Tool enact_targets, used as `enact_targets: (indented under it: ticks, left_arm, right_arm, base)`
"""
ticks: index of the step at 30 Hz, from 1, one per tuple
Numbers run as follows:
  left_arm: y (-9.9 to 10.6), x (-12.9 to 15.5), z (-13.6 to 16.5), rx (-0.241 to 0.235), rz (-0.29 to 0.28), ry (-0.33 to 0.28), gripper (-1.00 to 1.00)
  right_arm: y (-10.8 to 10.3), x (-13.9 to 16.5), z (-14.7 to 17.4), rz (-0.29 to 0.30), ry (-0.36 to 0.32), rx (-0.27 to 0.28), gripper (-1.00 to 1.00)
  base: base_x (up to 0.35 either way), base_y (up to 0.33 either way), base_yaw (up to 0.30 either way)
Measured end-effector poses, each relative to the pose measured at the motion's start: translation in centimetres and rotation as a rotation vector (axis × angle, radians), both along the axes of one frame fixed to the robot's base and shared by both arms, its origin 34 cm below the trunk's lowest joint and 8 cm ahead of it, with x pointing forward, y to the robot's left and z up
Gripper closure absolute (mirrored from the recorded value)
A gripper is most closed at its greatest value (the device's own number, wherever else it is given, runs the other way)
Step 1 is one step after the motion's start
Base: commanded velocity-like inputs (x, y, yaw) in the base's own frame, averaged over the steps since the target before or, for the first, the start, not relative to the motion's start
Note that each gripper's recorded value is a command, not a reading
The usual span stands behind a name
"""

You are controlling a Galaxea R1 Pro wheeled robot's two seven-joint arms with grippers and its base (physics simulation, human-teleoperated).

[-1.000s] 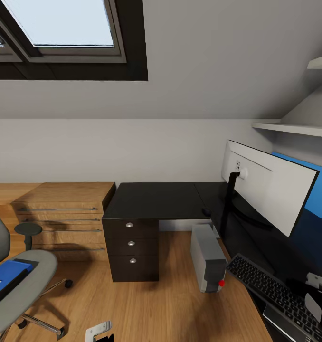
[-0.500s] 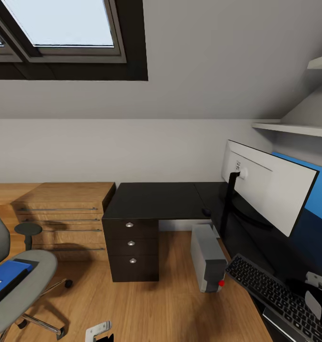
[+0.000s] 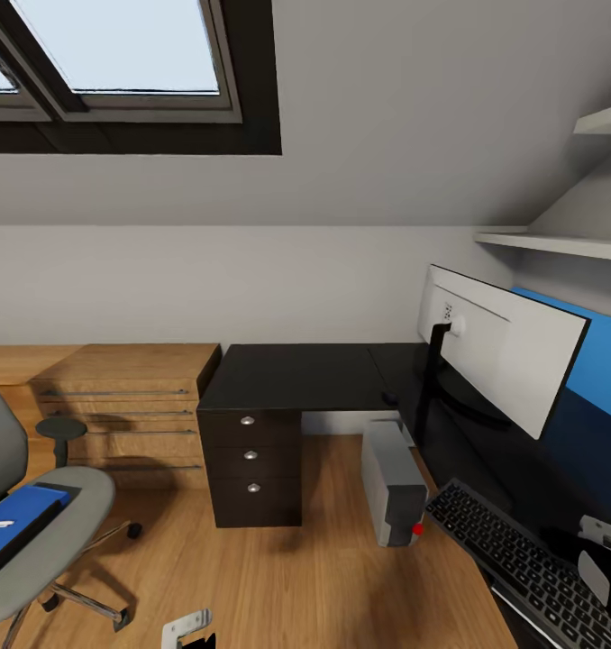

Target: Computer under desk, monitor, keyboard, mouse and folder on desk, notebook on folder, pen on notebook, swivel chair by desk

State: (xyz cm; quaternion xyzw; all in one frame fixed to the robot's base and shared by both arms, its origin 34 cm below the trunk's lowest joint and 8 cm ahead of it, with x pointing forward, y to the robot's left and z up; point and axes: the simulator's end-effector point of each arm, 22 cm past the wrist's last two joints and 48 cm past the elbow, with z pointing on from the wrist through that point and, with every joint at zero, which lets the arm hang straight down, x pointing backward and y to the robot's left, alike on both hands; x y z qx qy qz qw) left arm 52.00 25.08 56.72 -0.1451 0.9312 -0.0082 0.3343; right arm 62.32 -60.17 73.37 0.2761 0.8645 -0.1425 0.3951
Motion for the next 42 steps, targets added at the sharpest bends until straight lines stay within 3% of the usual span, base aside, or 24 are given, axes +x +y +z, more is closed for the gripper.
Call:
enact_targets:
  ticks: [42]
  left_arm:
    - [0.09, -0.02, -0.01, 0.002, 0.0, 0.001, -1.0]
  right_arm:
    - [0.14, -0.05, -0.17, 0.004, 0.0, -0.001, -1.0]
  base:
    - [-0.059, 0.0, 0.0]
